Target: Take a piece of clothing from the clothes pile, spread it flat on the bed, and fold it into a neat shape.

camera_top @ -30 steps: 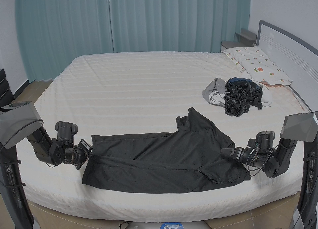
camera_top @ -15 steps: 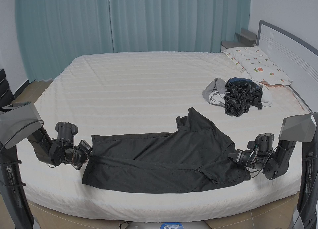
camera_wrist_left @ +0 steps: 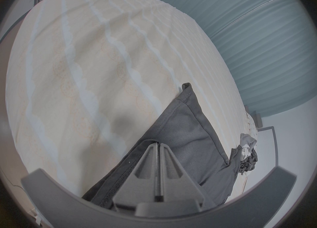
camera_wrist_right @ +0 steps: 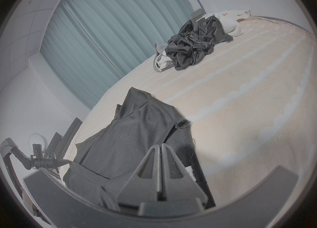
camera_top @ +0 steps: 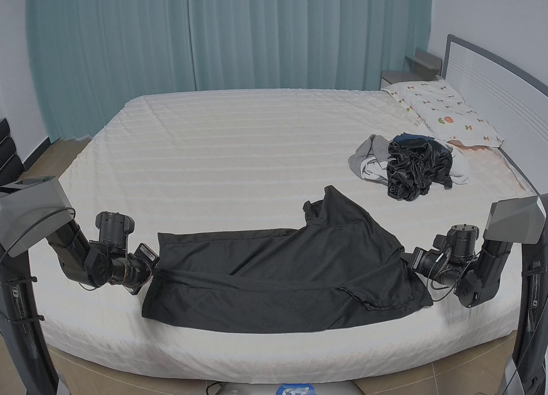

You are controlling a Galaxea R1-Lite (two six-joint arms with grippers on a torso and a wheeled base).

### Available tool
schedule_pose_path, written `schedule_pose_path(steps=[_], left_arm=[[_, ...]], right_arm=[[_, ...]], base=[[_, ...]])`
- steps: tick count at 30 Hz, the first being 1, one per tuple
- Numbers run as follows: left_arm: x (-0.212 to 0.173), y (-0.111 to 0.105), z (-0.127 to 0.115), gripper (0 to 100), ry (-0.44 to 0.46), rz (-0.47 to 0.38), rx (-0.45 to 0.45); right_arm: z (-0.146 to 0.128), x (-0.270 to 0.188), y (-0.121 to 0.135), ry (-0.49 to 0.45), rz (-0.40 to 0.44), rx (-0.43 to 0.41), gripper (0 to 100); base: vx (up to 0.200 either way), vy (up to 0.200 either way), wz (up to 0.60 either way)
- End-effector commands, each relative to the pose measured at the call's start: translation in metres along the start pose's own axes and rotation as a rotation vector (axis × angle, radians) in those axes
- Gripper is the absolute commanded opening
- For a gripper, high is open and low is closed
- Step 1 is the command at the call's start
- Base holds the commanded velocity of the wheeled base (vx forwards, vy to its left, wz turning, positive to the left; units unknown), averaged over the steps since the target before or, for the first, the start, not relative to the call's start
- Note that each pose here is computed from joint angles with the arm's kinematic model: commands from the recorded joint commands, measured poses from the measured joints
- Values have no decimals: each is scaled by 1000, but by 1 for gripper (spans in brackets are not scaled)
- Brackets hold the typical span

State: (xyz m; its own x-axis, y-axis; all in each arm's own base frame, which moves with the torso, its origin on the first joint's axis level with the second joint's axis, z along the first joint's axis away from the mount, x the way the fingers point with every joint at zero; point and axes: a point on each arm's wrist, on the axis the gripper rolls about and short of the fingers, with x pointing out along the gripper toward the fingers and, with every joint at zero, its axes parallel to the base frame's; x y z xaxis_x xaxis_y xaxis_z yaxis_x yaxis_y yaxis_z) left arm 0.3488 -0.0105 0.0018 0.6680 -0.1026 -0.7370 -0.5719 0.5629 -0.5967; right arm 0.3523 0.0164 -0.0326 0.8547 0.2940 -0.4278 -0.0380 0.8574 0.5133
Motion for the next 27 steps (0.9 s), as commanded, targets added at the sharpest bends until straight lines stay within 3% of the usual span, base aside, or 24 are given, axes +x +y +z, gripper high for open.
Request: schedule_pose_path(steps=[1,27], left_arm=[[0,1,0,0,2,4,-1],[0,4,3,0,-84,57,-40]], right_arm=[[2,1,-3,-10,-8,5,0],[2,5,-2,-67,25,24,0]], base=[[0,0,0],[0,0,0]])
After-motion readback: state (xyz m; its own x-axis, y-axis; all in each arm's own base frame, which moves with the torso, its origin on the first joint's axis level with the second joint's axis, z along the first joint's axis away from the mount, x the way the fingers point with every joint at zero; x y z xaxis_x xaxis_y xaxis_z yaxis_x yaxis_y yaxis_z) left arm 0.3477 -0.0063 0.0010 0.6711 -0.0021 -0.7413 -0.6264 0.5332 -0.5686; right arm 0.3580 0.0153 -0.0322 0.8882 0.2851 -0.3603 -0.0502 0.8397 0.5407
